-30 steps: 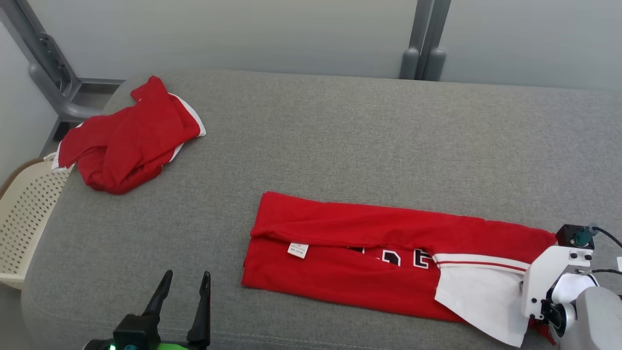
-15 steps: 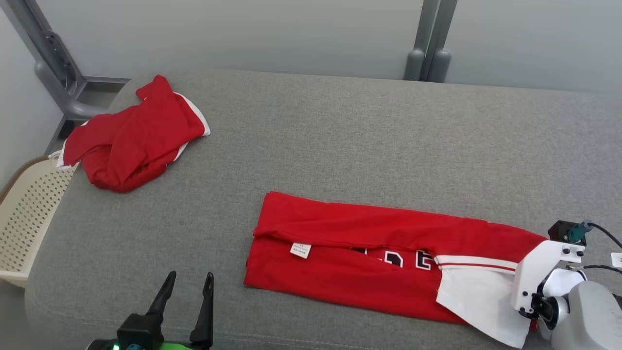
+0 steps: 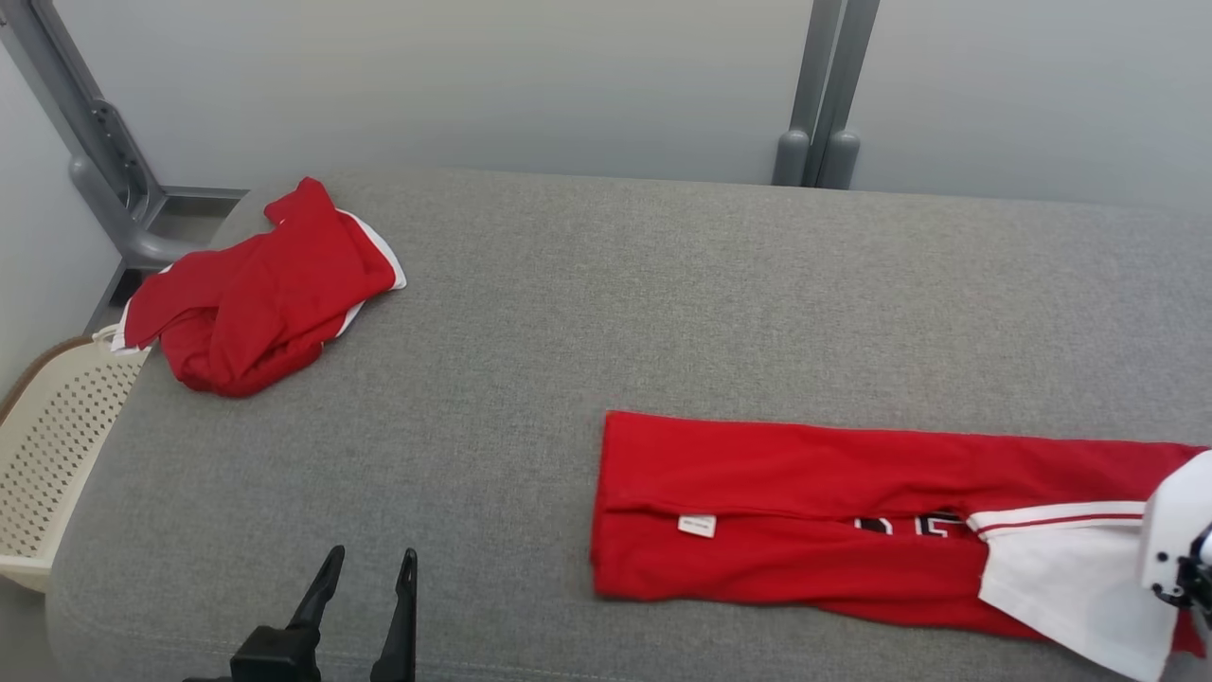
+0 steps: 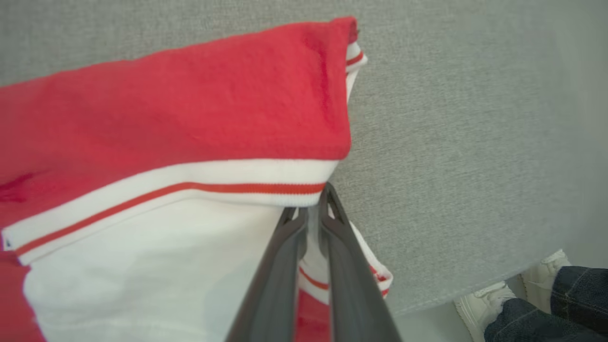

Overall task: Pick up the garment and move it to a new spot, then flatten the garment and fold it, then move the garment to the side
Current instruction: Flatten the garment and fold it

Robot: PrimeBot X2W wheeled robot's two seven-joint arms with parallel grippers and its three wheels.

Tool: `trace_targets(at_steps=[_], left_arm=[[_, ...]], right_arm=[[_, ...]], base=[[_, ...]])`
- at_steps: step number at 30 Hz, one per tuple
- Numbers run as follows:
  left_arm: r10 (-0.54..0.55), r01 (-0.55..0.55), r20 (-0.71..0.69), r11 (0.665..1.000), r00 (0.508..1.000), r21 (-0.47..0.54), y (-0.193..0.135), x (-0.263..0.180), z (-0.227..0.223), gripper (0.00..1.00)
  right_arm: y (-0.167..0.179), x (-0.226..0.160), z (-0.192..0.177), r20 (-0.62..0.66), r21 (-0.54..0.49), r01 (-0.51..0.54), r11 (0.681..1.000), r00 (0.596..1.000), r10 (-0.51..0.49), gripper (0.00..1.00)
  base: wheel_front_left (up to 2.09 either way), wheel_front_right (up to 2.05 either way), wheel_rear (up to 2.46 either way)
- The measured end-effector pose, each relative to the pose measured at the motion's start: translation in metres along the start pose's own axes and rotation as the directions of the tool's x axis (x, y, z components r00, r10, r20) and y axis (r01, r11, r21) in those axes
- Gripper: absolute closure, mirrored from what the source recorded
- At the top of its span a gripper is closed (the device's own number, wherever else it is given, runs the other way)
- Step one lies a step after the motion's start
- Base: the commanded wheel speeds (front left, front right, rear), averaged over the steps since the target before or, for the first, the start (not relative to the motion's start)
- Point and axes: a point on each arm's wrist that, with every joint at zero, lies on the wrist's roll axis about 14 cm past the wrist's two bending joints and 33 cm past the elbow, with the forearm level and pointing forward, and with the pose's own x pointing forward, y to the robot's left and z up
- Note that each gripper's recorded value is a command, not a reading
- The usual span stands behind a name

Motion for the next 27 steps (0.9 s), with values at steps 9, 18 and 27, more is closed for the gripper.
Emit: trace_targets(at_steps=[9, 18, 27], left_arm=[[-0.012, 0.012, -0.001, 1.000, 1.000, -0.012, -0.005, -0.003, -0.002, 0.00], [-0.019, 0.019, -0.003, 1.000, 1.000, -0.013, -0.009, -0.004, -0.002, 0.00], [-0.025, 0.025, -0.009, 1.000, 1.000, -0.016, -0.010, -0.002, -0.004, 0.00]], right_arm=[[-0.070, -0.029, 0.034, 0.089, -0.024, 0.204, 0.979, 0.976, -0.201, 1.00], [-0.040, -0.040, 0.041, 0.096, -0.082, 0.170, 0.982, 0.982, -0.162, 1.00], [0.058, -0.041, 0.040, 0.075, -0.208, -0.070, 0.976, 0.993, 0.087, 1.00]], base=[[0.00, 0.00, 0.00], [0.00, 0.00, 0.00], [0.00, 0.00, 0.00]])
